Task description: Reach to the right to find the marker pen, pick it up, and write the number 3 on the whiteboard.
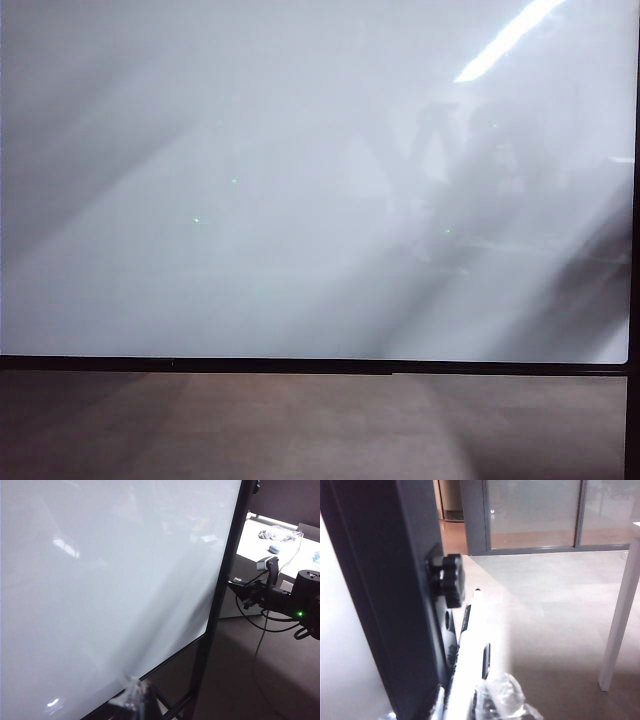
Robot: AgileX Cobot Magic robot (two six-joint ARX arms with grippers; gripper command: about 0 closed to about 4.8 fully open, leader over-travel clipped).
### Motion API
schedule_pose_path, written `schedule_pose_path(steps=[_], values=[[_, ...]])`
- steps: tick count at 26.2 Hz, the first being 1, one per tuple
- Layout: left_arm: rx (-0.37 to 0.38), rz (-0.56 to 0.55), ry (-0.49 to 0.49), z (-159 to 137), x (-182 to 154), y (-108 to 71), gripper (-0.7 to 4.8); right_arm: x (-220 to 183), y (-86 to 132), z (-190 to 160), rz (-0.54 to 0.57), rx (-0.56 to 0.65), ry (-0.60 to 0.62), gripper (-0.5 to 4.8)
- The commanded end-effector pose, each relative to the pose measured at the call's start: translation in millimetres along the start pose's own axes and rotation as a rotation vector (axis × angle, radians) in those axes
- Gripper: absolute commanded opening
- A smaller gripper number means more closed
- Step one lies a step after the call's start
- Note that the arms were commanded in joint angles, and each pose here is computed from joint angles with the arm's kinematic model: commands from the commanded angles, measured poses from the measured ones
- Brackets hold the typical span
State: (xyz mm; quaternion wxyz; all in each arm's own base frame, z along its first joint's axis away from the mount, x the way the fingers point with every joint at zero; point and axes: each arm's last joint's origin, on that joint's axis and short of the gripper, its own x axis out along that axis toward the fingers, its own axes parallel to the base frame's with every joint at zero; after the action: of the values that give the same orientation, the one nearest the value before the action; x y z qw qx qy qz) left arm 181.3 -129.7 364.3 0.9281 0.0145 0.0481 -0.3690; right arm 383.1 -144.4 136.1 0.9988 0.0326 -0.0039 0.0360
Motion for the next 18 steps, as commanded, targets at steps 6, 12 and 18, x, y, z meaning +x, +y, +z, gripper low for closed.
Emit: schedule_pose_path(steps=[6, 12, 18], values=[[0.006, -0.008, -0.011, 1.8, -0.8, -0.6, -0.05, 0.7, 1.1, 5.1, 0.006, -0.013, -0.027, 0.83], [0.006, -0.007, -0.010, 1.7, -0.8, -0.6, -0.05, 0.7, 1.1, 5.0, 0.007, -0.013, -0.027, 0.85], [0.006, -0.007, -0.010, 1.7, -0.8, -0.6, -0.05, 0.7, 1.2, 5.0, 0.011, -0.013, -0.026, 1.27]])
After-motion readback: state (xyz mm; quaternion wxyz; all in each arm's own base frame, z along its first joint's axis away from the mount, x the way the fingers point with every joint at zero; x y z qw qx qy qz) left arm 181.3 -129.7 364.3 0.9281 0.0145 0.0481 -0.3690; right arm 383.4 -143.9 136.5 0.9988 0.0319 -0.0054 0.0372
